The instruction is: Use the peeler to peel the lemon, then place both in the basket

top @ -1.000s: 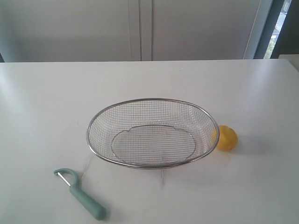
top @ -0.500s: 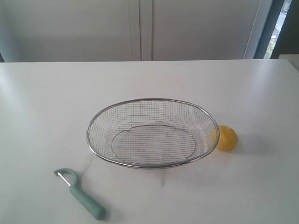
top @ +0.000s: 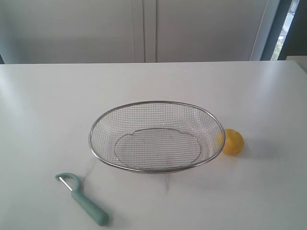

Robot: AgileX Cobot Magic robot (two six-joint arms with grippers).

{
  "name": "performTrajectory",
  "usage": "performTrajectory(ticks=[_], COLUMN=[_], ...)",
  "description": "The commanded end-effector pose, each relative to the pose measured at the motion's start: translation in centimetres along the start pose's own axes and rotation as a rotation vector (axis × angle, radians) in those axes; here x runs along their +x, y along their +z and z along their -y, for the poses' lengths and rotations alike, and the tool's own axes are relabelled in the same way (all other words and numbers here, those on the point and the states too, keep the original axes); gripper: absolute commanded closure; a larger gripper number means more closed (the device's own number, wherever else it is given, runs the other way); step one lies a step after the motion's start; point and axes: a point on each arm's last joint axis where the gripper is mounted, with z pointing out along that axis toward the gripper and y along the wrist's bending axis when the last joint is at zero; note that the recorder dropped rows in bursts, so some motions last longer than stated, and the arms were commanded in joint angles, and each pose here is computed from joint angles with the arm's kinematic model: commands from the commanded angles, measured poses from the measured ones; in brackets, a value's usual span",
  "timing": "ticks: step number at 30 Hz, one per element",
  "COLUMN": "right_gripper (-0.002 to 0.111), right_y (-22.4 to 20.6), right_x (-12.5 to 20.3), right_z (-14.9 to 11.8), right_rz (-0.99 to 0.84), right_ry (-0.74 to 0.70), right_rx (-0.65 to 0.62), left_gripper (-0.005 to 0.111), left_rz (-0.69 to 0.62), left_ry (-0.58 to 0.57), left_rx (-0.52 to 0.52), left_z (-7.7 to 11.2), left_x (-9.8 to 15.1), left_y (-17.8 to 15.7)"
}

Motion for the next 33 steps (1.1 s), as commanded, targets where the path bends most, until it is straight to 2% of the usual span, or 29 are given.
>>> performTrajectory(ticks=[1, 8, 15, 26, 30, 33], right_gripper=[0.108, 0.108, 0.108, 0.108, 0.108, 0.108], right_y=[1.8, 3.2, 2.5, 4.2, 5.5, 6.6], right_x=[0.0, 2.8, 5.3, 3.6, 3.7, 3.8], right_z=[0.2, 0.6, 0.7, 1.4, 1.3, 0.9], right_rz=[-0.097, -0.510, -0.796, -1.136, -1.261, -1.345], right_ry=[-0.001, -0.001, -0.001, -0.005, 0.047, 0.071], right_rx=[0.002, 0.030, 0.046, 0.088, 0.093, 0.040], left_gripper=[0.107, 0.107, 0.107, 0.107, 0.107, 0.107], left_rz=[-0.003, -0.003, -0.003, -0.003, -0.003, -0.003], left_ry=[0.007, 0.007, 0.007, 0.007, 0.007, 0.007], left_rx=[0.006, 0.006, 0.006, 0.006, 0.006, 0.006], left_z=[0.0, 0.0, 0.0, 0.0, 0.0, 0.0], left_x=[0.1, 0.1, 0.1, 0.1, 0.1, 0.1], left_y=[0.0, 0.0, 0.0, 0.0, 0.0, 0.0])
